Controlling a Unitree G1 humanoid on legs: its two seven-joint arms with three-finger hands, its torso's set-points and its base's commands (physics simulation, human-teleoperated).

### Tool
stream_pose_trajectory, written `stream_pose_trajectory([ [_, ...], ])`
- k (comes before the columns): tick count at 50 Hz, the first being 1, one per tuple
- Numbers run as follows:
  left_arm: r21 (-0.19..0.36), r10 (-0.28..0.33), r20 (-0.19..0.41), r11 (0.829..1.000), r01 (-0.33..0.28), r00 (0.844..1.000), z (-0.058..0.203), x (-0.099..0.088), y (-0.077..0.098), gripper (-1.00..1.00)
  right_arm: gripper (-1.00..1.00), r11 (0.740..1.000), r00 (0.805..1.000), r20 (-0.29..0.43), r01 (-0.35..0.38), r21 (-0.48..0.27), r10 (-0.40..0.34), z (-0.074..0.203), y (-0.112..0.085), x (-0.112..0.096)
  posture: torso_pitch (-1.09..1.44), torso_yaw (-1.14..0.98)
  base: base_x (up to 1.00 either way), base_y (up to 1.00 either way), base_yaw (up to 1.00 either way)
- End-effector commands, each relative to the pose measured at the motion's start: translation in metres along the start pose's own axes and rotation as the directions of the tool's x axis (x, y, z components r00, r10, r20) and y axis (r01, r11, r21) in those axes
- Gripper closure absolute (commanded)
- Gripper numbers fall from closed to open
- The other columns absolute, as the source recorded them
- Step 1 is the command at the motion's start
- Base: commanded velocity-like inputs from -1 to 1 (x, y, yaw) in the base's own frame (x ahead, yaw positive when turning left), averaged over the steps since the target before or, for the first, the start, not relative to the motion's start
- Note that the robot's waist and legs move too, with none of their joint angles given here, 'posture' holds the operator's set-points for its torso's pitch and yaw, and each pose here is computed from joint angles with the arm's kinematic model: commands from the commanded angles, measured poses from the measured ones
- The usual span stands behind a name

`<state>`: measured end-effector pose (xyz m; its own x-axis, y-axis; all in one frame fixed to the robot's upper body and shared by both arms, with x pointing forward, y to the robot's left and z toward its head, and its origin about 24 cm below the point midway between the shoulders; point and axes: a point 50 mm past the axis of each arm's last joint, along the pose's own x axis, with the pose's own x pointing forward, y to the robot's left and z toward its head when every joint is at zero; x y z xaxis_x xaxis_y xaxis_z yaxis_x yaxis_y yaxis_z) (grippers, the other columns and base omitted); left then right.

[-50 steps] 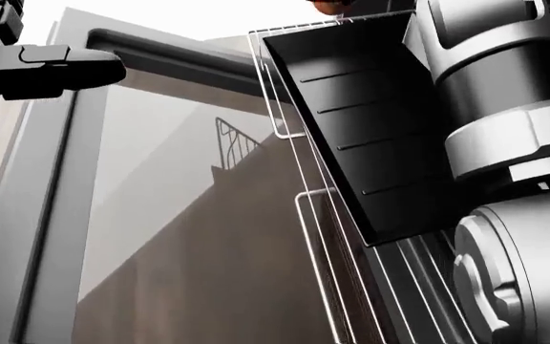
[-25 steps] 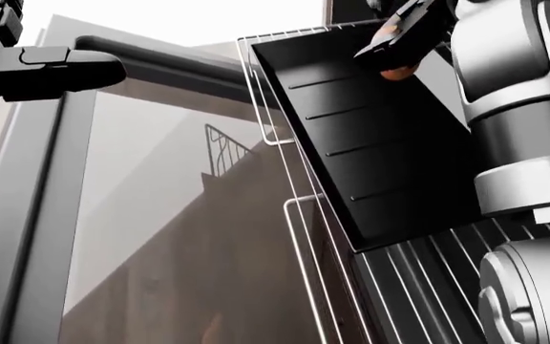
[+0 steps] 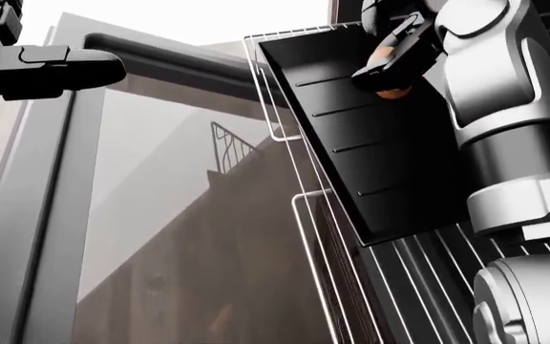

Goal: Place the sweet potato on the rack of the oven.

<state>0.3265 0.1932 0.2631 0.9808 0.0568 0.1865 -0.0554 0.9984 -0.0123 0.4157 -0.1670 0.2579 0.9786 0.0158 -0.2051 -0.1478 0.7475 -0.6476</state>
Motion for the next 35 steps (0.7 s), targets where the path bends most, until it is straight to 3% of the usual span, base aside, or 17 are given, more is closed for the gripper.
stream_pose_trajectory([
  [1,0.001,0.003,0.090,1.000,-0.003,0.996,0.019,-0.002,0.001,-1.00,1.00,0.997,0.993,0.100,0.071,-0.010,-0.070,0.022,-0.015,-0.009,0.00,0.00,0.00,0.00,0.00],
  [35,0.000,0.003,0.089,1.000,-0.004,0.996,0.018,-0.002,0.001,-1.00,1.00,0.993,0.985,0.129,0.114,0.025,-0.116,-0.008,-0.003,0.008,0.00,0.00,0.00,0.00,0.00],
])
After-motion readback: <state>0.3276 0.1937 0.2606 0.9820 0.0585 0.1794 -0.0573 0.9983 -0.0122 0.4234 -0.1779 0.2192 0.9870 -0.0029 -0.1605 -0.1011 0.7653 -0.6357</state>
